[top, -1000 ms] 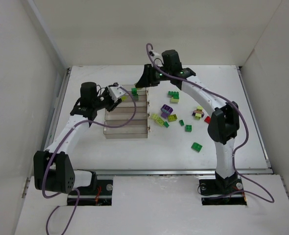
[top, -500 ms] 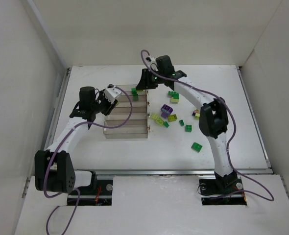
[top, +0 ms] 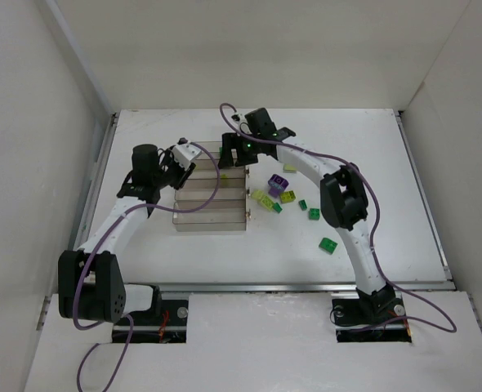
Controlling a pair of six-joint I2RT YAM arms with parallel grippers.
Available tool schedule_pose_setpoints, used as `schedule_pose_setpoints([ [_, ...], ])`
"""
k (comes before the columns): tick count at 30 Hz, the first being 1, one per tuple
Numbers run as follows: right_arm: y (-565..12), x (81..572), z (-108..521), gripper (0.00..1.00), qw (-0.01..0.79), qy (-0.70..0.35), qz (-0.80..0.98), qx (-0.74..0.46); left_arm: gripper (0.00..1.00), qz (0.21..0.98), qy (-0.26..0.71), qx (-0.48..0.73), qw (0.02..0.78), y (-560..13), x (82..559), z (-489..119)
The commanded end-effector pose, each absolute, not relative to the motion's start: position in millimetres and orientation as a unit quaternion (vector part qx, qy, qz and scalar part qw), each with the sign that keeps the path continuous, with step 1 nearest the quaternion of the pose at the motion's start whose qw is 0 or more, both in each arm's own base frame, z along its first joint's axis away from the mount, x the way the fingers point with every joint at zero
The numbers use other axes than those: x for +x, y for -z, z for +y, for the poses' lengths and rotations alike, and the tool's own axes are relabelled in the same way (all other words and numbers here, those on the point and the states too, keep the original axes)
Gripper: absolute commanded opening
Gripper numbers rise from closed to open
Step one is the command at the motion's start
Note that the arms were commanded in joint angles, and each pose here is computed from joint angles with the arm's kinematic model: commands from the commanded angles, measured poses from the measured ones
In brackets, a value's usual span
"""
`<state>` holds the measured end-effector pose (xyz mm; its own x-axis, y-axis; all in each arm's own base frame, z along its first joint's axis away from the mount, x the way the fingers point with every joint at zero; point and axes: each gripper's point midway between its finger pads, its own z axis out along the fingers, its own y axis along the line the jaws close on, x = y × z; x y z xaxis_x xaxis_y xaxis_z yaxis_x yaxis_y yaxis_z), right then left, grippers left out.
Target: Sort the legos into containers by color
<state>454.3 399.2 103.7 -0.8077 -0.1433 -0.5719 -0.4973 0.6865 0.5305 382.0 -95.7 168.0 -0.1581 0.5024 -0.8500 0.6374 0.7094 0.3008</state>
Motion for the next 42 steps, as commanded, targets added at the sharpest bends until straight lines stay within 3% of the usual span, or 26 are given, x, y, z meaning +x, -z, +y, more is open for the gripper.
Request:
schedule_pose_setpoints([
  [1,-158.1,465.8,400.1,0.84,0.307,-0.364,0.858,-0.191,0.00,0.738,0.067,0.374,0.558,-182.2,384.8,-98.7],
  [11,-224.7,446.0,379.1,0.84,0.348,-0.371,0.839,-0.195,0.00,0.688,0.097,0.419,0.584,-172.7,402.2,-127.4],
  [17,-227.4,434.8,343.0,0.84,0.355,-0.342,0.852,-0.173,0.00,0.670,0.111,0.464,0.569,-153.6,410.6,-143.3],
  [28,-223.0,425.4,309.6,0.85,0.355,-0.311,0.864,-0.176,0.12,0.678,0.126,0.468,0.553,-141.8,439.0,-153.7],
  [32,-225.0,427.0,299.5,0.91,0.364,-0.299,0.866,-0.170,0.33,0.671,0.128,0.505,0.528,-130.4,430.8,-154.9],
  [33,-230.3,429.1,294.4,0.92,0.370,-0.298,0.864,-0.166,0.46,0.676,0.131,0.512,0.513,-122.8,425.1,-153.4],
  [35,-231.4,430.0,288.3,0.98,0.370,-0.298,0.866,-0.155,0.61,0.676,0.130,0.517,0.509,-121.1,423.9,-152.8],
  [38,-238.6,438.4,273.3,0.99,0.385,-0.290,0.866,-0.134,0.77,0.673,0.123,0.513,0.519,-123.5,427.8,-152.3],
  [42,-244.8,450.2,252.8,0.99,0.398,-0.271,0.871,-0.094,0.82,0.685,0.127,0.468,0.544,-145.8,439.5,-152.7],
])
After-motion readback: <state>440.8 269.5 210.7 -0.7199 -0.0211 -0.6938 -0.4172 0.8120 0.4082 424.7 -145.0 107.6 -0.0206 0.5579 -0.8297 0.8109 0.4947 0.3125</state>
